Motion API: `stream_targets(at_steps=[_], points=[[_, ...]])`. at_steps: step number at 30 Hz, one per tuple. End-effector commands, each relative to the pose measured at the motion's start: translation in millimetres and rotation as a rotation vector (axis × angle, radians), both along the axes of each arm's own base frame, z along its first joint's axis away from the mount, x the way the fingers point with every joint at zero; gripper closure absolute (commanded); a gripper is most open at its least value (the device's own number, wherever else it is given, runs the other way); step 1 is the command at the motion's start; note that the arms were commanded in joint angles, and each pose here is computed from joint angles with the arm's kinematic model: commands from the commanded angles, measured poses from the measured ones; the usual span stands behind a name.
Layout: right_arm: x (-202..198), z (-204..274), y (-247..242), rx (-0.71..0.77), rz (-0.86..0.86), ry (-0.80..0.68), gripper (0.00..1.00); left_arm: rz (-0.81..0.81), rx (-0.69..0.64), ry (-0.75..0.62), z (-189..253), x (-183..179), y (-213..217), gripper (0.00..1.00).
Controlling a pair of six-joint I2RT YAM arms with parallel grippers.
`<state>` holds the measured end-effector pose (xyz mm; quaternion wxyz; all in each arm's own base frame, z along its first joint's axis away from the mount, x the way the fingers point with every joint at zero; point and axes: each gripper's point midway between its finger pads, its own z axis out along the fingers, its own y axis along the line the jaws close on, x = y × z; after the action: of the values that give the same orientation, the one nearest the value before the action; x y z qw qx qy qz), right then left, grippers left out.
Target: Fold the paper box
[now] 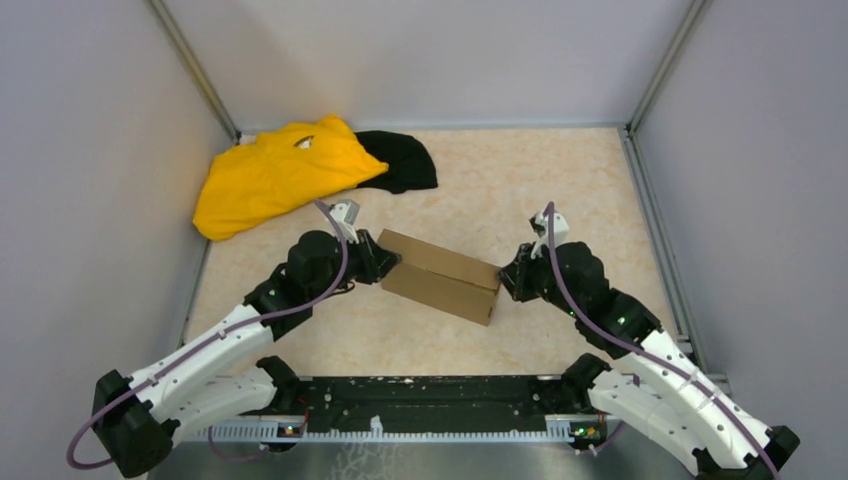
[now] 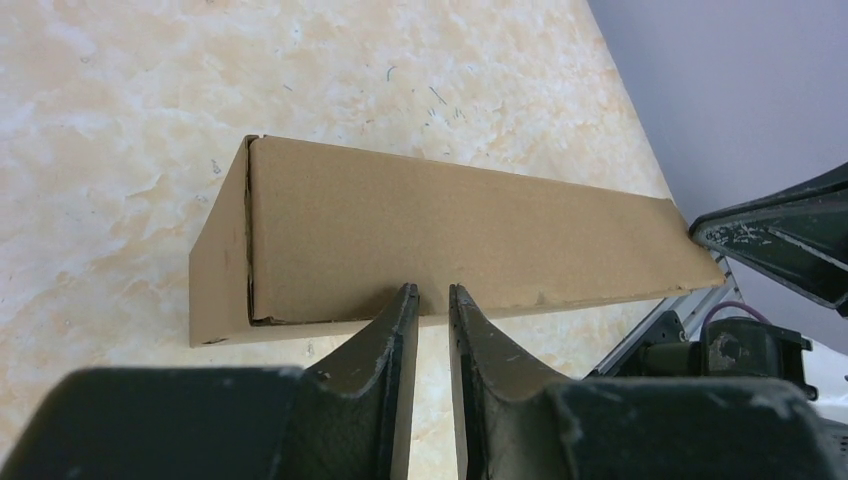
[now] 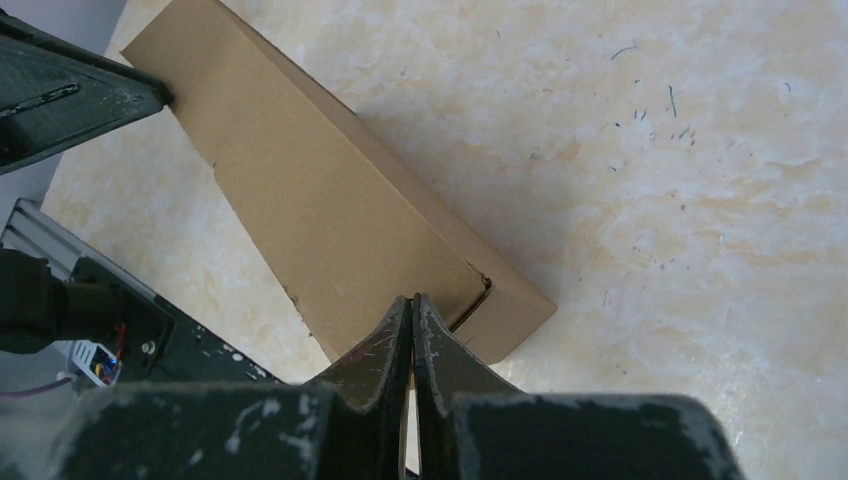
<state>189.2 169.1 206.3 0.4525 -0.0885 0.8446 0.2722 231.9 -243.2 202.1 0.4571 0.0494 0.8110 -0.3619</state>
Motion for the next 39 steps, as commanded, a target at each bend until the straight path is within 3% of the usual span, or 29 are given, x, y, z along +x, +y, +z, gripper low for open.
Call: stream_targets(at_steps=[1, 9, 15, 24, 39], points=[[-7.1, -11.7, 6.5, 0.030, 0.033, 0.039, 0.99, 0.040, 0.145, 0.139, -56.4, -7.1, 16.5, 0.75], [-3.1, -47.1, 12.8, -0.017, 0.020, 0.145, 0.99, 0.049, 0.147, 0.159, -65.8, -4.3, 13.8, 0.74], [-3.1, -79.2, 27.4, 0.032, 0.029, 0.221, 0.99, 0.055, 0.148, 0.155, -64.1, -1.9, 13.4, 0.73], [2.7, -85.8, 32.4, 0.020, 0.034, 0.229, 1.00, 0.064, 0.154, 0.154, -62.8, 0.3, 13.8, 0.72], [90.8, -72.4, 82.7, 0.010, 0.101, 0.138, 1.00, 0.097, 0.180, 0.169, -63.5, 1.6, 20.3, 0.68]])
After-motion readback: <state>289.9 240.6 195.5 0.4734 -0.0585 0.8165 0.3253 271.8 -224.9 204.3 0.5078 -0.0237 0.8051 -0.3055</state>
